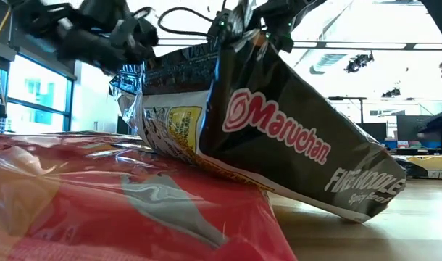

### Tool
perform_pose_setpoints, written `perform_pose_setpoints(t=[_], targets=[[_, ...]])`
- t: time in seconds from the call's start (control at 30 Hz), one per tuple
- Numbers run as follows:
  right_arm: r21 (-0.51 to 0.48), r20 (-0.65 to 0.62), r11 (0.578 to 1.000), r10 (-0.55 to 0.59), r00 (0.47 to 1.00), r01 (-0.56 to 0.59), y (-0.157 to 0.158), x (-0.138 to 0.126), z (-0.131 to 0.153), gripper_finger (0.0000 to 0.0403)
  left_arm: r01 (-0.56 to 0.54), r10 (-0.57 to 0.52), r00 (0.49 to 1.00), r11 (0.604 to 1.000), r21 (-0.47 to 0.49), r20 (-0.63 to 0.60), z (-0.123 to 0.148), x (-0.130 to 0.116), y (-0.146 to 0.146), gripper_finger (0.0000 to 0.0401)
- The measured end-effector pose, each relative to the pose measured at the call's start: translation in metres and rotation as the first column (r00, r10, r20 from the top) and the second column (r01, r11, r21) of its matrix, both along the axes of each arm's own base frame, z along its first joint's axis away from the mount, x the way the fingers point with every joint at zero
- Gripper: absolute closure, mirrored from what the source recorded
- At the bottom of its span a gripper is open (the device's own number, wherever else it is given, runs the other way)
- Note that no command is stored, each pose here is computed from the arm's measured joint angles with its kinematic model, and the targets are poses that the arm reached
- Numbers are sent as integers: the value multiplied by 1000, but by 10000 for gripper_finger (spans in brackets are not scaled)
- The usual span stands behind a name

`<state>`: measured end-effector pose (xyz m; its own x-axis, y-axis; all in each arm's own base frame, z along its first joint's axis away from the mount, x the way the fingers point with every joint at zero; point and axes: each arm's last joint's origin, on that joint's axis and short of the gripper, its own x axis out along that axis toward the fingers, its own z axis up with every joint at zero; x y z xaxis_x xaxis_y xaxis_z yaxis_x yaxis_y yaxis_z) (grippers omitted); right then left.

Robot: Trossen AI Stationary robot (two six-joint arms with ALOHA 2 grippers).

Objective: Sort Maruchan noodles
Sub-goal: Put the top middle orange noodle pack into the white bin

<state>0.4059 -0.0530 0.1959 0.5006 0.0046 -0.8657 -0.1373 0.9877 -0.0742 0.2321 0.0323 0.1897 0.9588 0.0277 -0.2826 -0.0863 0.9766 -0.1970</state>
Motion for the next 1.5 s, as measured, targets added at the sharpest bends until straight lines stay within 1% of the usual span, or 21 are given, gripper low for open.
perform_pose_setpoints(t=[0.1, 0.2, 0.27, 0.33, 0.47, 0.57, 0.63, 0.7, 0.83, 0.97, 1.07, 1.17, 1.23, 1.37, 1.5], targets=[[16, 11, 1000, -4, 1000, 3, 2, 0, 16, 320, -46, 41, 990, 998, 41, 132, 5, -12, 0, 400], [29, 10, 999, -15, 1000, 15, 8, -4, 37, 321, -129, 100, 965, 986, 103, 244, 15, -22, 4, 400], [39, 10, 999, -14, 1000, 14, 15, -8, 52, 319, -191, 147, 947, 972, 133, 286, 21, -27, 8, 400], [55, -19, 998, -14, 1000, 15, 25, -16, 68, 314, -249, 192, 928, 957, 148, 320, 27, -30, 12, 400], [81, -100, 995, -54, 994, 63, 53, -36, 91, 314, -298, 230, 910, 941, 159, 345, 31, -34, 20, 400], [78, -140, 993, -82, 987, 93, 81, -56, 106, 318, -293, 231, 919, 942, 161, 320, 29, -34, 22, 400], [70, -188, 990, -108, 976, 123, 103, -73, 114, 318, -290, 234, 922, 945, 150, 309, 28, -34, 23, 400], [75, -251, 982, -150, 956, 174, 126, -89, 117, 318, -290, 237, 921, 947, 139, 311, 28, -35, 23, 400], [119, -305, 958, -215, 928, 261, 177, -120, 125, 319, -283, 232, 925, 949, 139, 302, 27, -34, 22, 400], [132, -324, 950, -229, 918, 284, 226, -149, 125, 319, -281, 236, 928, 952, 124, 288, 24, -33, 22, 400], [132, -327, 931, -283, 902, 340, 253, -172, 125, 319, -281, 241, 929, 953, 110, 282, 22, -32, 22, 400], [143, -346, 904, -335, 876, 402, 275, -195, 125, 319, -279, 243, 932, 954, 105, 269, 19, -30, 23, 400], [140, -356, 895, -353, 865, 423, 287, -210, 125, 319, -279, 240, 933, 953, 118, 267, 18, -28, 23, 400], [110, -368, 900, -358, 858, 422, 306, -239, 121, 319, -279, 240, 937, 951, 129, 255, 14, -26, 24, 401], [78, -323, 908, -367, 872, 411, 318, -259, 115, 320, -277, 233, 941, 947, 164, 245, 10, -23, 25, 401]])
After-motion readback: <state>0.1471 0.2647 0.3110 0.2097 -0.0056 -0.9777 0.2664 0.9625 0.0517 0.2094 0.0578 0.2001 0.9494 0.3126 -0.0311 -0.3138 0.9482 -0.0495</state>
